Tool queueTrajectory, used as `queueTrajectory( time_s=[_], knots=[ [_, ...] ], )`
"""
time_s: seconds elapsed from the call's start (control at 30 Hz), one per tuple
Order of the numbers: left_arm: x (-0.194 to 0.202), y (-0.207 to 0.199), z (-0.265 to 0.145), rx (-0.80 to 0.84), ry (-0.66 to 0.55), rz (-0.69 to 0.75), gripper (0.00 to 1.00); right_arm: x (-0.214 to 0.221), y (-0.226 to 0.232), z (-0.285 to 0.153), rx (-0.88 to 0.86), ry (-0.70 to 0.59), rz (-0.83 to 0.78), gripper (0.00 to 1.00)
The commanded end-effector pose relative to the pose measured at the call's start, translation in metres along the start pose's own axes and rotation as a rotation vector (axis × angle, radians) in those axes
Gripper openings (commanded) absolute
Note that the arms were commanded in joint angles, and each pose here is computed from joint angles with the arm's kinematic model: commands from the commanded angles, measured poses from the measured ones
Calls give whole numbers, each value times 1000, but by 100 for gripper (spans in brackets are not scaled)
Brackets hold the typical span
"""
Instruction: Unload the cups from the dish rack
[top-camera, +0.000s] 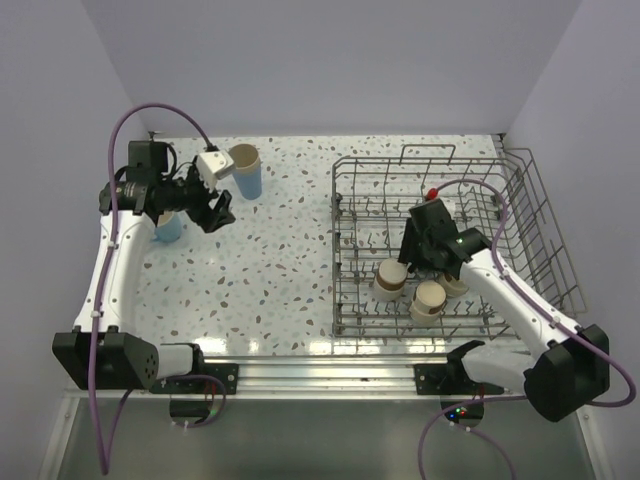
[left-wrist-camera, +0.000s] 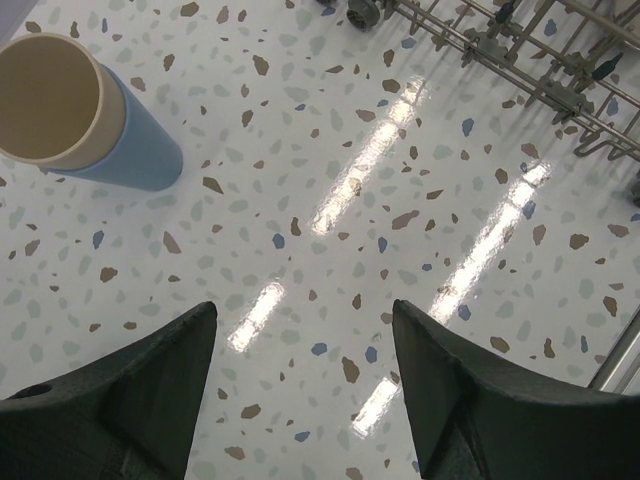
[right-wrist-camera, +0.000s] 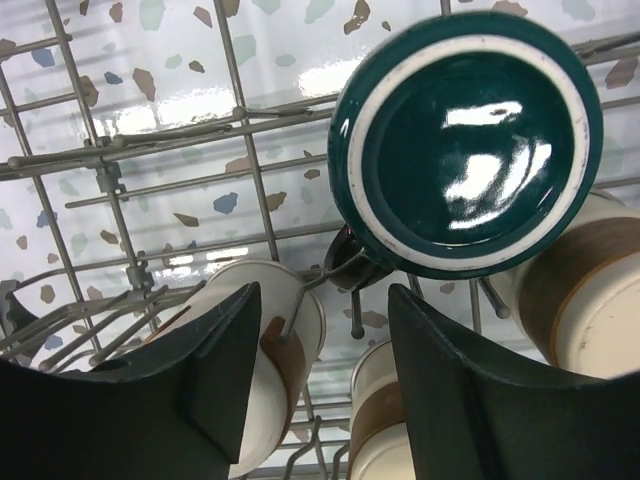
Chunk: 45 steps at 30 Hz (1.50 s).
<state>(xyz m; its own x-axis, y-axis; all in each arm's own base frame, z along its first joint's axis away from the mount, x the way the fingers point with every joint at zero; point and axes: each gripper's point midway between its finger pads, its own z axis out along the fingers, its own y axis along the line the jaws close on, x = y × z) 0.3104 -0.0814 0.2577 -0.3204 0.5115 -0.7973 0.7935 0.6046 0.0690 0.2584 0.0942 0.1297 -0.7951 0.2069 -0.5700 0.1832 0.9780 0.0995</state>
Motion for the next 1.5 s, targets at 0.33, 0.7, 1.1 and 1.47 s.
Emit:
queueTrajectory(
  time_s=[0.33, 0.7, 1.1, 1.47],
  knots=[
    [-7, -6, -2, 27, -58, 96, 75, -21, -26, 24, 154, -245, 384, 53],
    [-5, -12, -2, 54, -53, 116, 75, -14, -47, 36, 260, -278, 359, 18],
    [-4, -11, -4, 55, -44, 108, 75, -37, -39, 28, 224, -326, 283, 0],
    [-11, -8, -3, 48, -62, 89, 75, -73, -32, -26, 102, -458, 297, 0]
  ],
)
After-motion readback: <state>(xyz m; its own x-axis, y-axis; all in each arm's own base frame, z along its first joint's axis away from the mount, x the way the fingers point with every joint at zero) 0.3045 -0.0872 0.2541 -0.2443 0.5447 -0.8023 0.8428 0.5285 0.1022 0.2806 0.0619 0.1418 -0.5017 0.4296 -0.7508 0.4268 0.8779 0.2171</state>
